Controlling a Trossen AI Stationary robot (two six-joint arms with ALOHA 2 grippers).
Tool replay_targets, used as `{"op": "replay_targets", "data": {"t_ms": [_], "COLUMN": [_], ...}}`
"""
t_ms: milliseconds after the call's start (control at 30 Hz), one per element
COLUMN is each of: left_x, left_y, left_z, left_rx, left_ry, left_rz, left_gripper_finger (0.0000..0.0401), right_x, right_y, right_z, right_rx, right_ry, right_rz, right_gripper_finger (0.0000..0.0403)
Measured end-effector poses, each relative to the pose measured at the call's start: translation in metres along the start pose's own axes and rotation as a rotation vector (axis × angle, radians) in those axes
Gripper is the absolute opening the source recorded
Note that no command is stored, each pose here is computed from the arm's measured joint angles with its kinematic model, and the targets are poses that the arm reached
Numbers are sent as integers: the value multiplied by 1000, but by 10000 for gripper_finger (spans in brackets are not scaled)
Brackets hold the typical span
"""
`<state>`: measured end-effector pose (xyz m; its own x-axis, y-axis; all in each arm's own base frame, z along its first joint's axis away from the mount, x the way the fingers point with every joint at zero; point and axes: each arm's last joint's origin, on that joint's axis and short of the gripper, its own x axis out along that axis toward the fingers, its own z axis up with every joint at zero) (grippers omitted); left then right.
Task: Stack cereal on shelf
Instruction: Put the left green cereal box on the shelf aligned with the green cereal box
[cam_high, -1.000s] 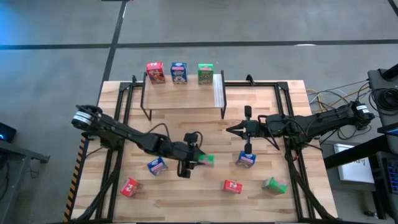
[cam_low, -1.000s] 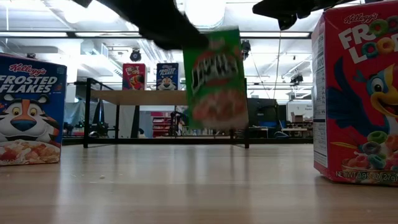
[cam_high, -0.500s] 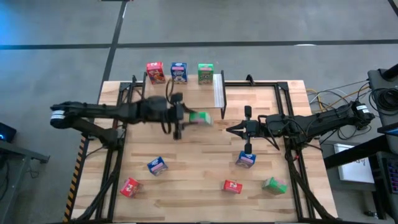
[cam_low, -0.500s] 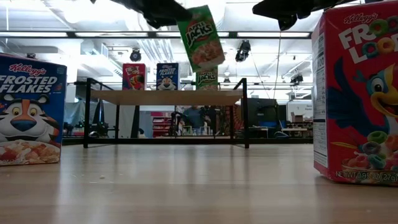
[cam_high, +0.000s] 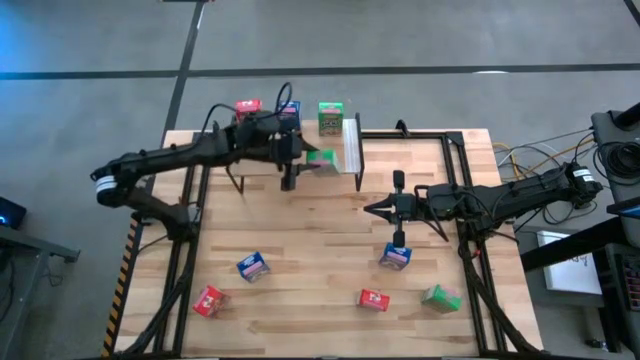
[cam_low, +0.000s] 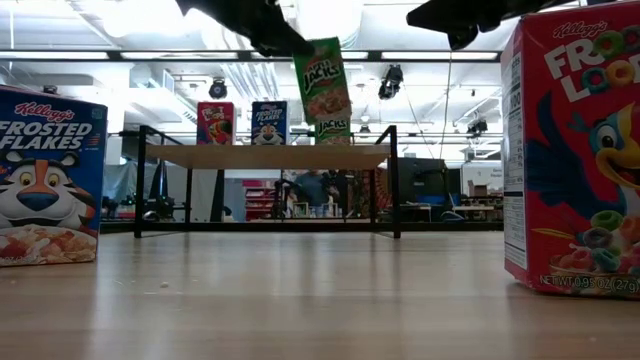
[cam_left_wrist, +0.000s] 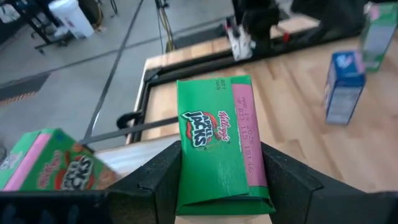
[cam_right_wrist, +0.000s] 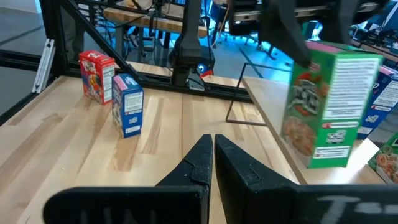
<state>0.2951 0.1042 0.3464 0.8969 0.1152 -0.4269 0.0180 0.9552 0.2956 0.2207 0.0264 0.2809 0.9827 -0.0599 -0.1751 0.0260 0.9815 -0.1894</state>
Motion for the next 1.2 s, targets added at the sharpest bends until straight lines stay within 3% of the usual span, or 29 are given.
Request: {"op": "replay_targets", "data": {"t_ms": [500, 833, 1200], "left_x": [26, 52, 50], "left_y": [54, 73, 86], "left_z": [-7, -9, -15], "left_rx": [-75, -84, -85], "left_ry": [81, 157, 167], "left_rz": [40, 17, 48], "left_gripper_finger": [169, 169, 171], "right_x": [0, 0, 0], "right_y": [0, 1, 1], "right_z": [-3, -4, -5], "right_rx": [-6, -9, -10], "right_ry": [31, 44, 46], "right_rz": [4, 6, 6], "right_gripper_finger": [9, 9, 9]}}
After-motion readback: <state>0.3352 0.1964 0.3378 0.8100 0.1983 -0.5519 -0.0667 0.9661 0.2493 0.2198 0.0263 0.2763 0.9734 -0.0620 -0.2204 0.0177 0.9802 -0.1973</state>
